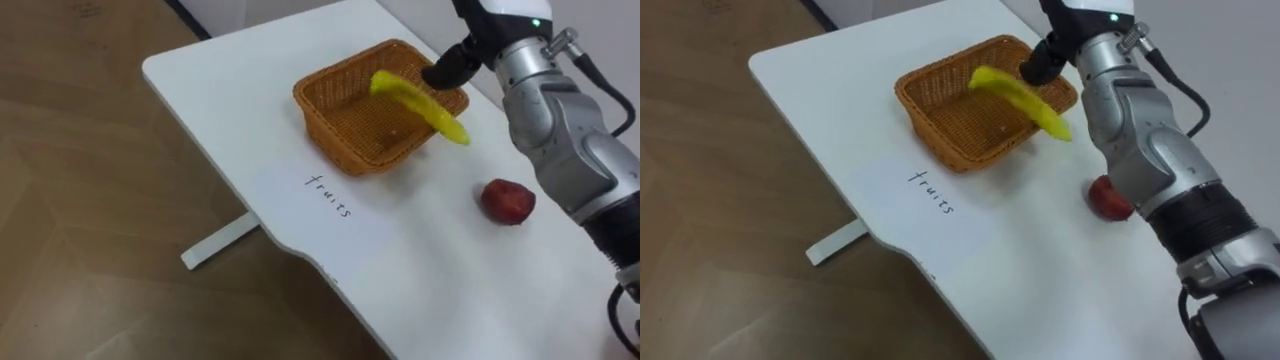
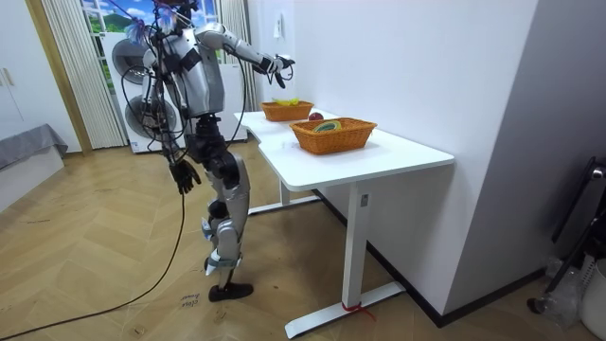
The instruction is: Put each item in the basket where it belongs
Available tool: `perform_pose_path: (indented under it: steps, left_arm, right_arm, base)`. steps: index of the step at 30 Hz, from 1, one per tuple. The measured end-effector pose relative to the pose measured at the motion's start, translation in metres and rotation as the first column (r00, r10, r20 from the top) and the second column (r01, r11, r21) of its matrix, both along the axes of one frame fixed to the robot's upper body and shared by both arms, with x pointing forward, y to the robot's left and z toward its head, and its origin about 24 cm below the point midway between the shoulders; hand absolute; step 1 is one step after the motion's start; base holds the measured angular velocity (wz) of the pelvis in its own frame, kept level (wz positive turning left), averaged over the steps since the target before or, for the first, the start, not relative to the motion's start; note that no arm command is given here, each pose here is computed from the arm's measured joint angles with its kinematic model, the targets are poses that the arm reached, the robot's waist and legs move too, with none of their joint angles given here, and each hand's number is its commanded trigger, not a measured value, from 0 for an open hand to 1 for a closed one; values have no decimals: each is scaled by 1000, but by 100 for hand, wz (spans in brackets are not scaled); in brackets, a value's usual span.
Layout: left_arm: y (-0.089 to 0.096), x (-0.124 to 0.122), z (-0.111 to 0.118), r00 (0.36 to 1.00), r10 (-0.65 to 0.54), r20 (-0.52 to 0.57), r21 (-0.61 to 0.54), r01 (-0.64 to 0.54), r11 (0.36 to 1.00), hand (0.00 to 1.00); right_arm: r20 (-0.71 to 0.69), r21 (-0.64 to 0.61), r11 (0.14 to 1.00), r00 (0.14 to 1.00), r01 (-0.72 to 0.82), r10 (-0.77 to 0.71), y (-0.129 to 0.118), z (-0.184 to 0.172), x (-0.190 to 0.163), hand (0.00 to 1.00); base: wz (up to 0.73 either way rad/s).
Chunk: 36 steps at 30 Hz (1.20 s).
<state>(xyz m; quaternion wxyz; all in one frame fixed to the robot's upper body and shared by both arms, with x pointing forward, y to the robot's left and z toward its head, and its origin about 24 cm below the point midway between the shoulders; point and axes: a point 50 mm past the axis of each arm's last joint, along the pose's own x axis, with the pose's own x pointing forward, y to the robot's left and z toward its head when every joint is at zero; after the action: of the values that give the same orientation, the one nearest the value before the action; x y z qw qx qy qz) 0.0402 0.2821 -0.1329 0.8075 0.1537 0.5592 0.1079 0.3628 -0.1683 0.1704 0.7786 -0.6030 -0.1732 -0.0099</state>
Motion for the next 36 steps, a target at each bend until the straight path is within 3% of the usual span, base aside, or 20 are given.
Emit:
perform_pose_path:
  steps: [14,23,36]
  left_arm:
    - [1,-2,2,1000,-20,0,7,20,1000,0]
    - [15,-1,9,1000,-18,8,34,18,999,0]
    - [5,-6,7,1000,-11,10,8,11,1000,0]
  right_arm:
    - [-50,-56,998,999,-18,15,-4,-17,-14,0]
    - [-120,-73,997,993,0,-9,-10,-39,-17,0]
    - [-139,-71,997,990,10,-20,-12,-41,-17,0]
  base:
    - [-9]
    - [7]
    - [1]
